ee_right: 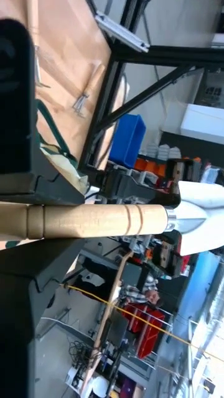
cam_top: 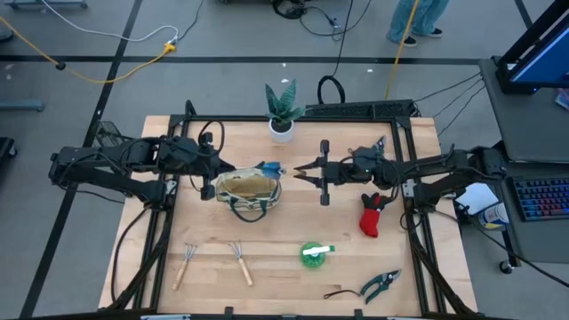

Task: Pick & Place Garden tools in Gardening bag
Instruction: Put the brown trowel into the white gardening bag

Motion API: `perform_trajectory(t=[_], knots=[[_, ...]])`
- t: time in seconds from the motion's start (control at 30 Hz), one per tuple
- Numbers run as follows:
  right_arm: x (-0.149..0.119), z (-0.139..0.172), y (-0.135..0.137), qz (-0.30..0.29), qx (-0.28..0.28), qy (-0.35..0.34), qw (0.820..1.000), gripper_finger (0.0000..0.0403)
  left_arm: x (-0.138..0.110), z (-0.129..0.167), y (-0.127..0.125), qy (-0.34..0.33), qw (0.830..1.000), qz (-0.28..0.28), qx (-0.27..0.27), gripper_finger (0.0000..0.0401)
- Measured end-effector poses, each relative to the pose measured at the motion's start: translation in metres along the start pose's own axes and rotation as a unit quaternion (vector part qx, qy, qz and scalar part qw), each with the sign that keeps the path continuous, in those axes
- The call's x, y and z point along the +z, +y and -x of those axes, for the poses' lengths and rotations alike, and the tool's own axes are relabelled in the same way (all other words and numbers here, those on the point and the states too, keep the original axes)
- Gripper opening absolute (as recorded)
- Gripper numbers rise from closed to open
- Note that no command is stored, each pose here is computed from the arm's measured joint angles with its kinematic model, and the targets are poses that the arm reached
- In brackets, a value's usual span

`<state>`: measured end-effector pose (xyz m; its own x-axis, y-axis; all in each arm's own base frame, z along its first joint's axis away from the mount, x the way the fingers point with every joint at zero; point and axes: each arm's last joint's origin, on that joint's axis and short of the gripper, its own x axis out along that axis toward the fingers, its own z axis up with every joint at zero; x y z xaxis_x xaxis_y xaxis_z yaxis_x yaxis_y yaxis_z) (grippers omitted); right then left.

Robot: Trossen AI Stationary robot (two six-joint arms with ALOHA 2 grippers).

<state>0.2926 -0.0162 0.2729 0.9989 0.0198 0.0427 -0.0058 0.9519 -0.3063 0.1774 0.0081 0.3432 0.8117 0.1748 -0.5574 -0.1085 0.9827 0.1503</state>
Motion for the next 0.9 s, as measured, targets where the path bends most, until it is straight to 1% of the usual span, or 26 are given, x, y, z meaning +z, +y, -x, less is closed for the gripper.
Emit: perform_trajectory(t=[0.13, 0.2, 0.37, 0.57, 0.7, 0.83, 0.9], knots=[[0.0, -0.011, -0.001, 0.006, 0.001, 0.006, 1.0, 0.0067, 0.0, 0.0, 0.0, 0.0, 1.0, 0.0, 0.0, 0.0003], [0.001, -0.016, -0.002, 0.012, -0.001, 0.001, 1.0, 0.0066, 0.0, 0.0, 0.0, 0.0, 1.0, 0.001, 0.0, 0.0005], [0.004, -0.024, -0.003, 0.012, -0.018, -0.052, 0.998, 0.0066, 0.001, 0.0, 0.0, -0.003, 1.0, -0.001, 0.0, 0.0023], [0.004, -0.026, -0.004, 0.016, -0.026, -0.075, 0.997, 0.0066, 0.003, -0.001, 0.0, -0.015, 1.0, -0.011, 0.001, 0.0025], [0.005, -0.027, -0.004, 0.012, -0.029, -0.087, 0.996, 0.0066, 0.01, 0.0, 0.001, -0.049, 0.999, -0.021, 0.005, 0.0026], [0.007, -0.027, -0.005, 0.012, -0.033, -0.098, 0.995, 0.0066, 0.02, -0.005, 0.001, -0.091, 0.996, -0.017, 0.01, 0.0026], [0.008, -0.026, -0.005, 0.007, -0.035, -0.108, 0.994, 0.0066, 0.024, -0.009, 0.0, -0.104, 0.994, -0.03, 0.013, 0.0026]])
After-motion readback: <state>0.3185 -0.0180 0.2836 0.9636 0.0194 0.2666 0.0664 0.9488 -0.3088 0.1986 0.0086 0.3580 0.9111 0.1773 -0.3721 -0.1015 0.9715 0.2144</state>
